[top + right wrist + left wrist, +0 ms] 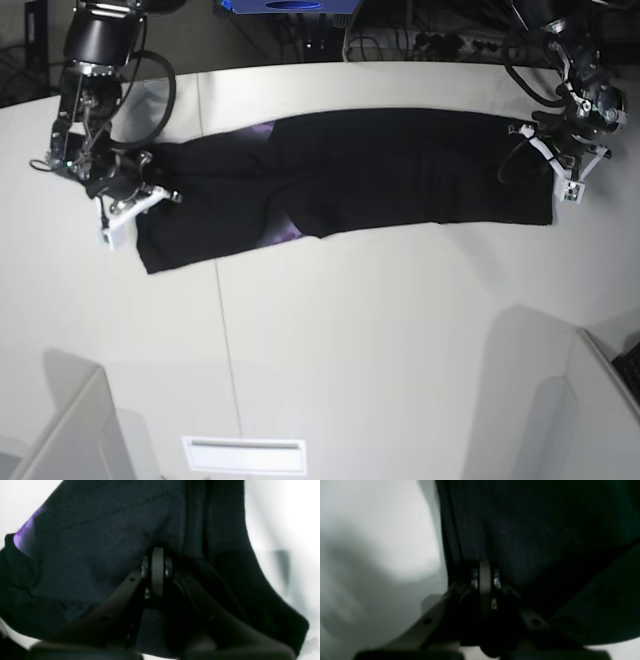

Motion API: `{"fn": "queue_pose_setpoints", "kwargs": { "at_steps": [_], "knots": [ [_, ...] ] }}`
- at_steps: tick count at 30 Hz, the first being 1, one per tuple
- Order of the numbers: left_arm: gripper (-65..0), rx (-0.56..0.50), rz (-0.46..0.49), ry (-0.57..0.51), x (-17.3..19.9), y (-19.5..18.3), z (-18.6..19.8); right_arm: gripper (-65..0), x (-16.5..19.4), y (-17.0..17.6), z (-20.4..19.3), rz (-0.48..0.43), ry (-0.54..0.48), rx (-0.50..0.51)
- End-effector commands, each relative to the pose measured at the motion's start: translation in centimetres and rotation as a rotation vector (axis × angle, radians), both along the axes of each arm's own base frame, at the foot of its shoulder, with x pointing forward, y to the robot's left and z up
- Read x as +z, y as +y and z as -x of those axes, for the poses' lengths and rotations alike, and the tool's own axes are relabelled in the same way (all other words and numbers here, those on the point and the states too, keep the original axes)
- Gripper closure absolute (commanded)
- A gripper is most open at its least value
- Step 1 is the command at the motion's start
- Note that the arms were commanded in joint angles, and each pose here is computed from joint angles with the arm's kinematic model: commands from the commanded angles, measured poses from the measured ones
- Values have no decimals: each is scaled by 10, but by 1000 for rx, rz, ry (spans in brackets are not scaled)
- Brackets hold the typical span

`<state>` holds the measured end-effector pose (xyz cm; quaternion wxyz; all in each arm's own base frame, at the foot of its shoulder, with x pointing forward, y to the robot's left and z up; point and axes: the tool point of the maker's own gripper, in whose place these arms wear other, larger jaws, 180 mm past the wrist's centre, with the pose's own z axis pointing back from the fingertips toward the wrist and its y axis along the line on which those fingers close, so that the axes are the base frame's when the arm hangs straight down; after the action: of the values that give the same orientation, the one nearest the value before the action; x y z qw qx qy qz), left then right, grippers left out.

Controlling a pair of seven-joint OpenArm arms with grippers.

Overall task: Fold the T-shirt properly
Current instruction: 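Release the folded strip and raise both grippers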

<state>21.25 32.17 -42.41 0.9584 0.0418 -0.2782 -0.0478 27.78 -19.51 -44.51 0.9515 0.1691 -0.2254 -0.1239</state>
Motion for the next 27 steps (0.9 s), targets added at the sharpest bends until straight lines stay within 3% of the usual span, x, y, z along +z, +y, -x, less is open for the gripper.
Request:
{"fn": "queue_pose_setpoints", "kwargs": {
  "at_steps": [1,5,10,13,17,21,27],
  "knots": [
    [0,0,-50,42,0,10,2,0,-2,-12,-1,50,34,-12],
    [0,8,-85,34,5,17,-18,0,6,-11,-21,37,8,-23],
    [0,19,-71,19,5,18,-33,0,8,-7,-24,11,28,-109],
    [0,12,-92,-12,17,19,-39,0,15,5,-25,-4,-3,-96],
    [0,9,-150,-17,41,23,-41,0,51,17,-34,21,-136,-24],
    [0,75,-141,-152,96,32,-41,0,92,35,-34,40,-260,42],
    [0,174,-44,-303,141,50,-9,0,111,47,-20,49,-287,79]
  ]
}}
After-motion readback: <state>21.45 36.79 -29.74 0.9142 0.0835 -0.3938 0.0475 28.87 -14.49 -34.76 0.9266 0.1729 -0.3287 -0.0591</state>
